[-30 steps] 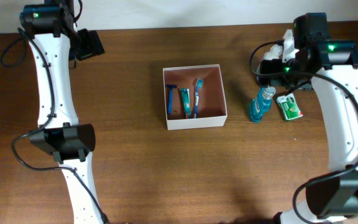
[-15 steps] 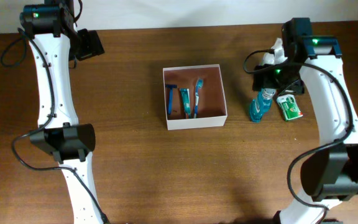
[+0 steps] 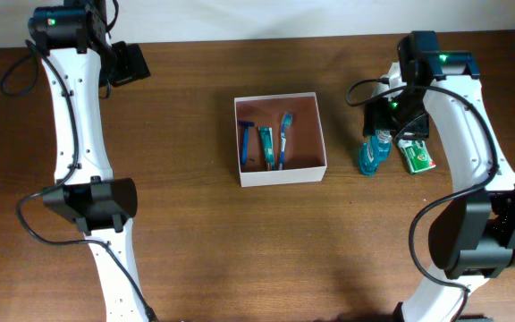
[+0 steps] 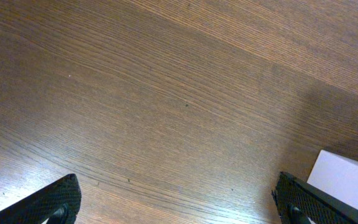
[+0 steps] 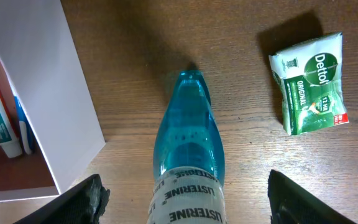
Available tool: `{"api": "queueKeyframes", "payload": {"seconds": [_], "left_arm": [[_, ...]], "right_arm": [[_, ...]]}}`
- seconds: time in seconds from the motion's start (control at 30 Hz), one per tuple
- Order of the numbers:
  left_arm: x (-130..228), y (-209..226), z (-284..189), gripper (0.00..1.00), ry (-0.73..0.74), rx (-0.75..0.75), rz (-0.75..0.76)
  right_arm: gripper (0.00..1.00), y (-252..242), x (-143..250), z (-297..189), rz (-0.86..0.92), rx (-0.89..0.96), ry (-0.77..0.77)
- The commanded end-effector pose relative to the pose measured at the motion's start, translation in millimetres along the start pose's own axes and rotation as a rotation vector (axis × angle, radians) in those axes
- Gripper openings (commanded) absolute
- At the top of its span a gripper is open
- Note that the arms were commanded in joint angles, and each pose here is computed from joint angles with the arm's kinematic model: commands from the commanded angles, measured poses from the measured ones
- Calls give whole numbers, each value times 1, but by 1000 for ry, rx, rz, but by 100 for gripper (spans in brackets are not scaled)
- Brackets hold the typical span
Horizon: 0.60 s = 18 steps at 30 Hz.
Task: Pack container
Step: 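Lower the right gripper and grasp the Listerine bottle neck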
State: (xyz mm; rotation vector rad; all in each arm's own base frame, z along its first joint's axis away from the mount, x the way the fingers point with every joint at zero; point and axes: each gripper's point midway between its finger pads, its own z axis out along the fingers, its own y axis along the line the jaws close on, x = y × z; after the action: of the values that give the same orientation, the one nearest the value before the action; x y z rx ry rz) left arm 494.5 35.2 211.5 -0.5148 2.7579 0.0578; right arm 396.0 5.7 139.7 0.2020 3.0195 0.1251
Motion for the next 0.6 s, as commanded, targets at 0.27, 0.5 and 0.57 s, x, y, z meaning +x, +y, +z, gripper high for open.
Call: {"api": "queueKeyframes", "payload": {"seconds": [0.27,0.5,0.57], "left_arm": [[-4,3,-8,99,-27,-1,-2],[-4,3,-8,99,-27,-2,-2],[-4,3,-8,99,-27,-1,-2]], "right_arm": [[74,-3,4,11,20,15,26],[74,-4,1,14,19,16,18],[74,-4,1,17,19,17,28]]}}
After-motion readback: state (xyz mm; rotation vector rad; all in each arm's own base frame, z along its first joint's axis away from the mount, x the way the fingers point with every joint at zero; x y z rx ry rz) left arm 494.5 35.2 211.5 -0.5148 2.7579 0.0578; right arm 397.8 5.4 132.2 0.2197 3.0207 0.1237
